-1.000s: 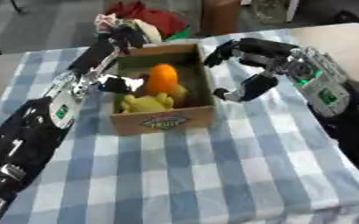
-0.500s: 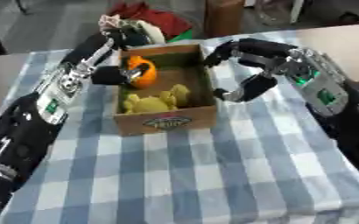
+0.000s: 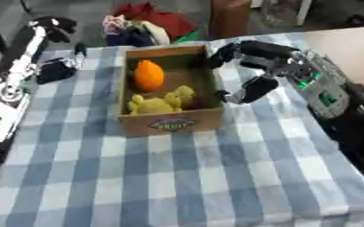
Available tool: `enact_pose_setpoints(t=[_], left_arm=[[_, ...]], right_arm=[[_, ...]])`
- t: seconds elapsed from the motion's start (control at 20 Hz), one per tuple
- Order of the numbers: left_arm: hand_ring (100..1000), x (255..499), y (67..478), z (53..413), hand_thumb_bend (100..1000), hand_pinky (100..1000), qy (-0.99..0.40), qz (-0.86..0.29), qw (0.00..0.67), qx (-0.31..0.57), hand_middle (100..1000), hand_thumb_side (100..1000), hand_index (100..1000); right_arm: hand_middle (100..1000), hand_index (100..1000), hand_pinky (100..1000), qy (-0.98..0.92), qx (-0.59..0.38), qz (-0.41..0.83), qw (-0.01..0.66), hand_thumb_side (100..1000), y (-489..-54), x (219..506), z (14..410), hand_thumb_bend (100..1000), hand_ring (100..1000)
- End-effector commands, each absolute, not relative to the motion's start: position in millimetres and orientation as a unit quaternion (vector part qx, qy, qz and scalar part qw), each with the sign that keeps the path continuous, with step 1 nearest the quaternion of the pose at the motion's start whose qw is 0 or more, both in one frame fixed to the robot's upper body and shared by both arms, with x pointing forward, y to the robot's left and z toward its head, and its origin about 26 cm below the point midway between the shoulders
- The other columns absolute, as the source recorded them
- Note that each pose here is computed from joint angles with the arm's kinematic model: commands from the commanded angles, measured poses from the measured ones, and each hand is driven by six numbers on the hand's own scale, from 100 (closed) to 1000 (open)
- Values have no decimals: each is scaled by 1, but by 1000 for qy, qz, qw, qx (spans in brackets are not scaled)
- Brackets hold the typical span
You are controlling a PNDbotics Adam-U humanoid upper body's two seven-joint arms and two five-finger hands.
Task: Pick up objects on the table and place them in the box.
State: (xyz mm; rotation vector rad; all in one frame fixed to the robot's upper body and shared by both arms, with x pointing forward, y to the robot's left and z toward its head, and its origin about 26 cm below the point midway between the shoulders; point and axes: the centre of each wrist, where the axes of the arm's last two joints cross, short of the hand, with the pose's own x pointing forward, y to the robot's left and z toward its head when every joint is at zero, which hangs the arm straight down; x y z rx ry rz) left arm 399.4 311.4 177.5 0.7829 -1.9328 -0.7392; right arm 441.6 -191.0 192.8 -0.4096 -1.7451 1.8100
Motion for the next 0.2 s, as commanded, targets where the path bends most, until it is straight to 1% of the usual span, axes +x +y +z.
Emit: enact_pose_setpoints(t=[0.05, 0.2], left_arm=[[682, 383, 327, 202, 134, 730, -794, -264, 437, 332, 698, 239, 817], [675, 370, 332, 200, 122, 727, -793, -241, 455, 326, 692, 243, 815]], right_arm=[[734, 887, 816, -664, -175, 667, 288, 352, -202, 441, 208, 283, 788], [734, 895, 815, -667, -181, 661, 293, 351, -207, 441, 209, 284, 788]])
